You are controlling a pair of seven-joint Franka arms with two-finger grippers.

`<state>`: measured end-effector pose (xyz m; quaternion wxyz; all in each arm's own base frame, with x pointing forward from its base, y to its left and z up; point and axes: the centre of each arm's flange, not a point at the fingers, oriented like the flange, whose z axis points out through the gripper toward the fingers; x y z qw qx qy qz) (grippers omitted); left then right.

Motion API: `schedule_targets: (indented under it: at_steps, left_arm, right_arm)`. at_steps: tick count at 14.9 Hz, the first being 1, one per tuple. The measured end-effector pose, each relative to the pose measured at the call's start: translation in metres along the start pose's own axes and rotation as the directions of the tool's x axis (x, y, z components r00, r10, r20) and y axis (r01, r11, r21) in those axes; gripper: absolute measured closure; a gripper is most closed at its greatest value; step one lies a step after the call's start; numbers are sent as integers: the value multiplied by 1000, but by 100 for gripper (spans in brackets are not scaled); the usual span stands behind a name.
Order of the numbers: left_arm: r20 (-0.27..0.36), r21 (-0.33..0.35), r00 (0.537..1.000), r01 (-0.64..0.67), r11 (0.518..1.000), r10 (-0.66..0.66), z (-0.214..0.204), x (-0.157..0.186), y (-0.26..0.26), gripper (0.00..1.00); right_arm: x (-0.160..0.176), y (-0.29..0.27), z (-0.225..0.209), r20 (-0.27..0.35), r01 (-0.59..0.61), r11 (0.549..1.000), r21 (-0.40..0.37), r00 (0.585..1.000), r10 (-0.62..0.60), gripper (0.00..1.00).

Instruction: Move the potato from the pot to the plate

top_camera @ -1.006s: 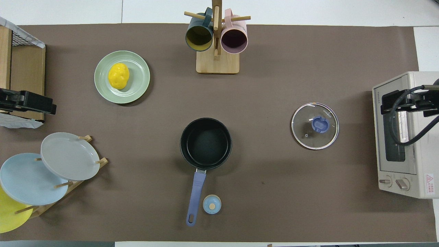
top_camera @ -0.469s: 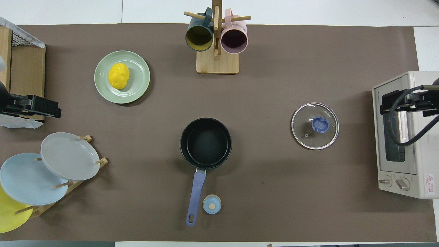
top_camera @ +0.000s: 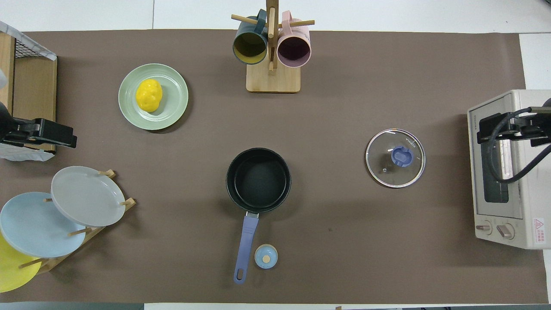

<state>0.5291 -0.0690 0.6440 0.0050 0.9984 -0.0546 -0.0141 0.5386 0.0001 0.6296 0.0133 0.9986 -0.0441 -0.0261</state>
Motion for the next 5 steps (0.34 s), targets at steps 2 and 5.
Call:
schedule_targets:
  at_steps: [2,5]
  left_arm:
    - [0,-3,1000,3,1000,-3,0,0,-1,0]
    - [0,-6,1000,5,1000,-5,0,0,-2,0]
  right_arm:
    - [0,0,0,0,0,1000,0,1000,0,0]
    - [0,0,0,0,0,1000,0,1000,0,0]
